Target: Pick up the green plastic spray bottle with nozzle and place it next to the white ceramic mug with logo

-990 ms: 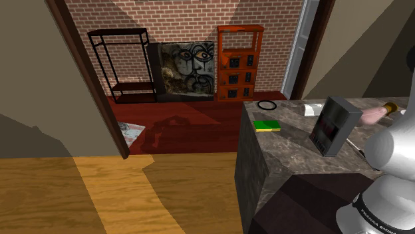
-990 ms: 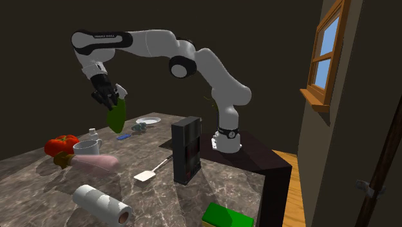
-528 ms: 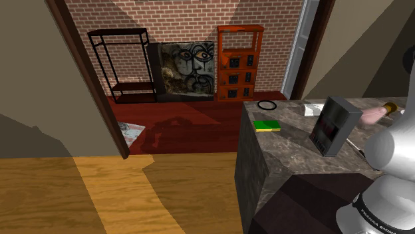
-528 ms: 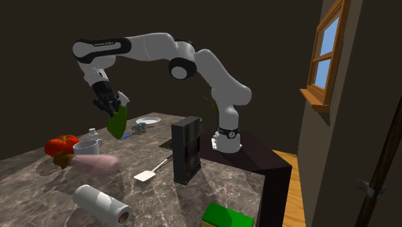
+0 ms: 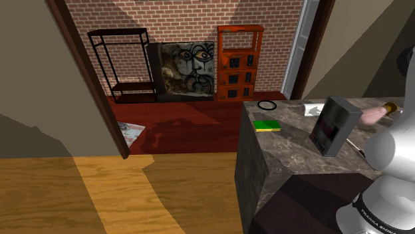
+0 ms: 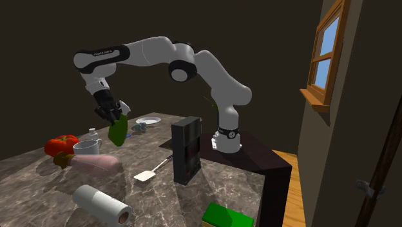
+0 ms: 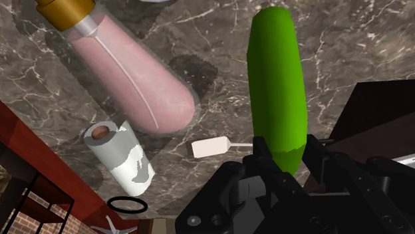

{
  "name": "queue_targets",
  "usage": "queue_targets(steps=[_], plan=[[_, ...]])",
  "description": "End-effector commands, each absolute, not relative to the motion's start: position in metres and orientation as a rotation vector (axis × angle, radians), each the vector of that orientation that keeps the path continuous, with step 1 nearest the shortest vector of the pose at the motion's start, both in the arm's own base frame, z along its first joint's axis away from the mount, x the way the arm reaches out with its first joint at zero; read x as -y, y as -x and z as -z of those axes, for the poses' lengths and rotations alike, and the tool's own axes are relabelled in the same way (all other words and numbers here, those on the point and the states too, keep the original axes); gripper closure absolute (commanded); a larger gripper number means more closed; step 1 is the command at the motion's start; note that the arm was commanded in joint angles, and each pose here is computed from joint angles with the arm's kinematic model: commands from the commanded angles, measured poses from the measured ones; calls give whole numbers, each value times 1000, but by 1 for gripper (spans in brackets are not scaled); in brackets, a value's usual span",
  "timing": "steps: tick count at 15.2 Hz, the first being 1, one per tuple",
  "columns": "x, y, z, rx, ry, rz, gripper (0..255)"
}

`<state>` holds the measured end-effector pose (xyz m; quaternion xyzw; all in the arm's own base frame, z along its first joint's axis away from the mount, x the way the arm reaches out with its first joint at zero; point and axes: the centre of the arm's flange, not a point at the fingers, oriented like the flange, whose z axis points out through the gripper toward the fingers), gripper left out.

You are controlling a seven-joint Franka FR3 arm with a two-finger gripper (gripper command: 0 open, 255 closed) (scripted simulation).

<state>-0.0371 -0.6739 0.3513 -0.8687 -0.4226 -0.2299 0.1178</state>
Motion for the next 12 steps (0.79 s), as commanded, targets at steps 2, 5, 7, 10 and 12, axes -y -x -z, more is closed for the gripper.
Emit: queue_targets(steps=[2,5,7,10,12], plan=[[674,37,-336,1237,2542,672,255],[674,37,-320,1237,2542,672,255],[674,37,-309,1237,2542,672,255],[674,37,-291,1237,2542,672,255],[674,37,-291,1237,2542,672,255]])
